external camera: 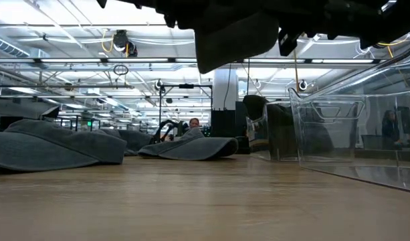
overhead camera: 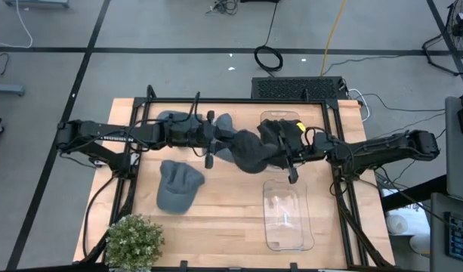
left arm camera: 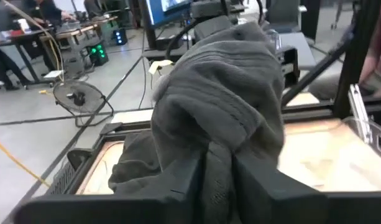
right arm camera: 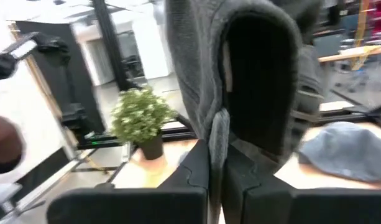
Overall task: Pick & Place hat
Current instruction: Put the black cap into the top transparent bin
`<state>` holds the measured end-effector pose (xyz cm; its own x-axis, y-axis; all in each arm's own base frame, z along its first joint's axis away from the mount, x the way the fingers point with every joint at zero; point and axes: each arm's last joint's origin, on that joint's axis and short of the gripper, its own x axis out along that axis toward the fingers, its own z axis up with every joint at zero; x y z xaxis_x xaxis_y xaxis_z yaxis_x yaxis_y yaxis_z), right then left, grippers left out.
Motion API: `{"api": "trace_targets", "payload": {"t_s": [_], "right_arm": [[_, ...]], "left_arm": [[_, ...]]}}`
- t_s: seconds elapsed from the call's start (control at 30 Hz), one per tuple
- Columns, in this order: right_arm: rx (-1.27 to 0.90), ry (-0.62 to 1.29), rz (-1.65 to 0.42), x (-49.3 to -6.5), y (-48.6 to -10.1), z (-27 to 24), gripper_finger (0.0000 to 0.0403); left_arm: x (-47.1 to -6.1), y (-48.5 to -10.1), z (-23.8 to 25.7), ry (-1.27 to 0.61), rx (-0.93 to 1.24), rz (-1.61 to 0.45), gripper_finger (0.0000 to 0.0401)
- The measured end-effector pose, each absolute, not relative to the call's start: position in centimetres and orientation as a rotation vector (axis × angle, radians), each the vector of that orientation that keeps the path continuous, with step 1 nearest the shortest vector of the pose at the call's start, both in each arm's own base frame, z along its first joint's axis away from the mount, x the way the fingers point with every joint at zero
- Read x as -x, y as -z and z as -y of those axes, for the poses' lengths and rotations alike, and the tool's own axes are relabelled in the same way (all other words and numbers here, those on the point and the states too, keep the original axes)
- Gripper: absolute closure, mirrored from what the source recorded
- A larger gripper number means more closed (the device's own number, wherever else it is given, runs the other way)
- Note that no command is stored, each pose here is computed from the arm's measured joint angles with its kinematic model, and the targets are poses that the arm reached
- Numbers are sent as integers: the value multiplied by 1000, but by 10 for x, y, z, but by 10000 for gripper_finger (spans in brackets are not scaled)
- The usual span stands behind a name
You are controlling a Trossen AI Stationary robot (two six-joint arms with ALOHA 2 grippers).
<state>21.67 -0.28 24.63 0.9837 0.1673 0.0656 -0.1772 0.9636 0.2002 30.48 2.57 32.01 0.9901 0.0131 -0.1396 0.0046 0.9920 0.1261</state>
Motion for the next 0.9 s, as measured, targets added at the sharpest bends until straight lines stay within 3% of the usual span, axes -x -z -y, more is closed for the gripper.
{"api": "trace_targets", "payload": {"t_s": [0.2, 0.47, 0.67, 0.9], "right_arm": [[-208, -86, 30, -201, -254, 8, 401], [-250, 248, -56, -162, -258, 17, 402], [-329, 201, -156, -141, -253, 13, 402], [-388, 91, -239, -127, -249, 8, 402]], "left_arm": [[-294, -330, -30, -24, -106, -124, 205], [-263, -347, -31, -42, -71, -154, 77], [-243, -355, -26, -33, -51, -189, 36], [-241, -349, -24, -19, -58, -253, 21]]}}
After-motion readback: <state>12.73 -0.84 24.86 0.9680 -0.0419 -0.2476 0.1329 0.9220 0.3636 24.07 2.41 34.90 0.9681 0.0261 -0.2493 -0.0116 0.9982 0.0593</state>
